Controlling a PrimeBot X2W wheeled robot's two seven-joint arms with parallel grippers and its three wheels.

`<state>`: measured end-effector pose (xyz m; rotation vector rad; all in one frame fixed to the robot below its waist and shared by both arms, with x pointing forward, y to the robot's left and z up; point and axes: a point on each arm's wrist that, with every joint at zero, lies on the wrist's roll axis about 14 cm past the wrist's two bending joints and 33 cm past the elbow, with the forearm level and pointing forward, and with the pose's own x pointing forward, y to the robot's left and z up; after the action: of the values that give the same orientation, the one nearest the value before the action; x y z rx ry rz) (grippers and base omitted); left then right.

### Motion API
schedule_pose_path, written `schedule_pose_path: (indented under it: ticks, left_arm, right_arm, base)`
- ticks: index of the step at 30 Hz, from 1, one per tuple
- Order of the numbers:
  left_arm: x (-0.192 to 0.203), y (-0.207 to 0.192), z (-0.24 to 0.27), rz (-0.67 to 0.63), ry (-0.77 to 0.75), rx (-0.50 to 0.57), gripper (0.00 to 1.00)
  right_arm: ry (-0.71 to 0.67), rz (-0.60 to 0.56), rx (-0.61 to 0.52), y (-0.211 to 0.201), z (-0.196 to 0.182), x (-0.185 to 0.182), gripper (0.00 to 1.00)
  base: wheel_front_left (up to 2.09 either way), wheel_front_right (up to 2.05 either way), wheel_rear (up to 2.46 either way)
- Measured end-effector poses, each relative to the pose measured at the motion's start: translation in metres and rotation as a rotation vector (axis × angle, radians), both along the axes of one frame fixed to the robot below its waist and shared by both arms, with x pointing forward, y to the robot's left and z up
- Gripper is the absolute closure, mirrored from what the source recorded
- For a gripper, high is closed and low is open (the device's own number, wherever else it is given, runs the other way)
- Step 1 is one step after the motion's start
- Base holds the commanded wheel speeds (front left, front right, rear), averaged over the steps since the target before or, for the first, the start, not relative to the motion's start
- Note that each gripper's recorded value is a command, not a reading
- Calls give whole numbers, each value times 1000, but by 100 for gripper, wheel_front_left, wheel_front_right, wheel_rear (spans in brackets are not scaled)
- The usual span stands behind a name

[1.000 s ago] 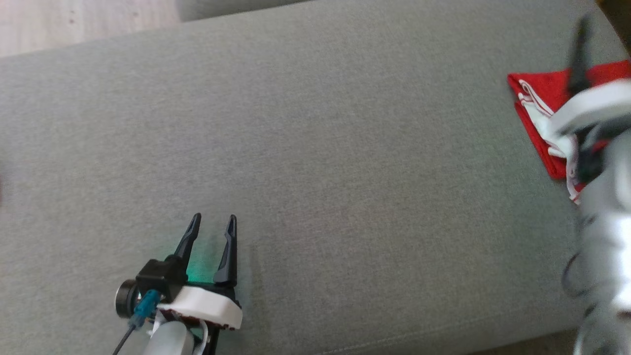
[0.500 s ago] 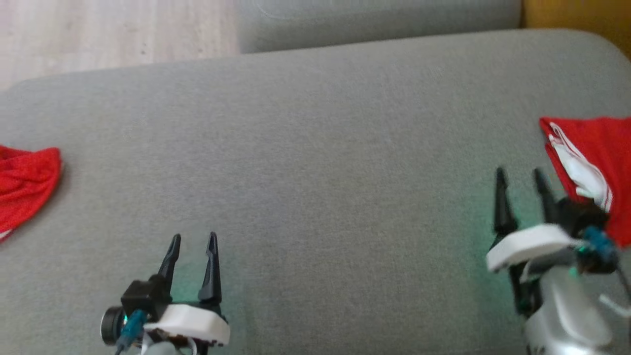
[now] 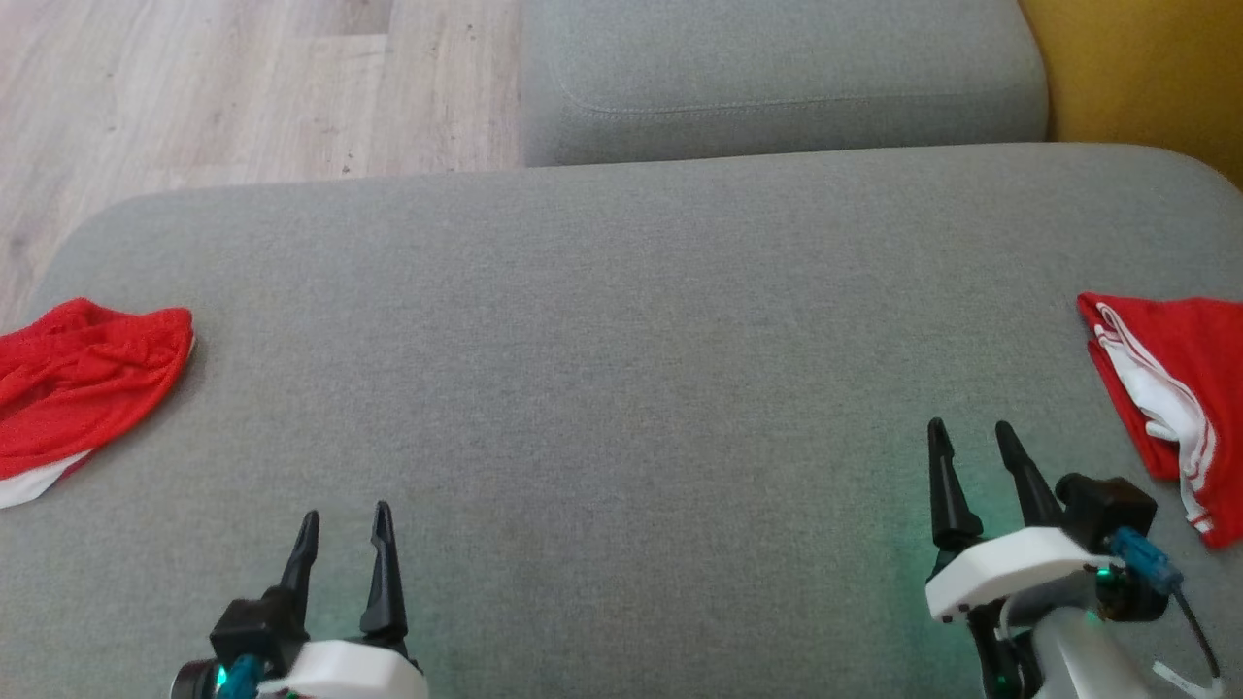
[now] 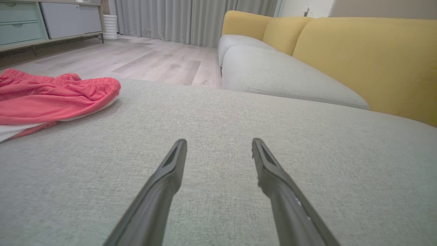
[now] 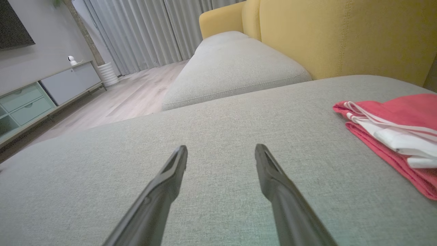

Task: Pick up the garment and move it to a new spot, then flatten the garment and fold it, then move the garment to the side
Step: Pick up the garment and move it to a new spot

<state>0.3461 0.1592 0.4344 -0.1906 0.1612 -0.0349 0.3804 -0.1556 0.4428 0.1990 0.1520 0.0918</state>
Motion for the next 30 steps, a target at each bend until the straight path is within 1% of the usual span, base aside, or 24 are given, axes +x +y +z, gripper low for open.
schedule_pose_path:
  ticks: [13,16,19,21,22,30]
  left_arm:
    - [-5,9,1,32,-5,1,0]
    - [-7,15,1,57,-3,-7,0]
    - [-12,24,0,89,2,-6,0]
    - [-19,37,-2,132,6,-6,0]
    - [-19,37,-2,132,6,-6,0]
    - [-51,84,-2,296,9,-4,0]
  right_arm:
    - [-2,33,21,13,1,-1,0]
    - [3,56,20,21,-1,2,0]
    - [10,92,23,33,-3,5,0]
    - [15,140,37,51,-4,10,0]
    - [15,140,37,51,-4,10,0]
    - [27,307,48,112,-7,20,0]
  base:
    - [0,0,0]
    - [0,0,0]
    - [0,0,0]
    - [0,0,0]
    - [0,0,0]
    - [0,0,0]
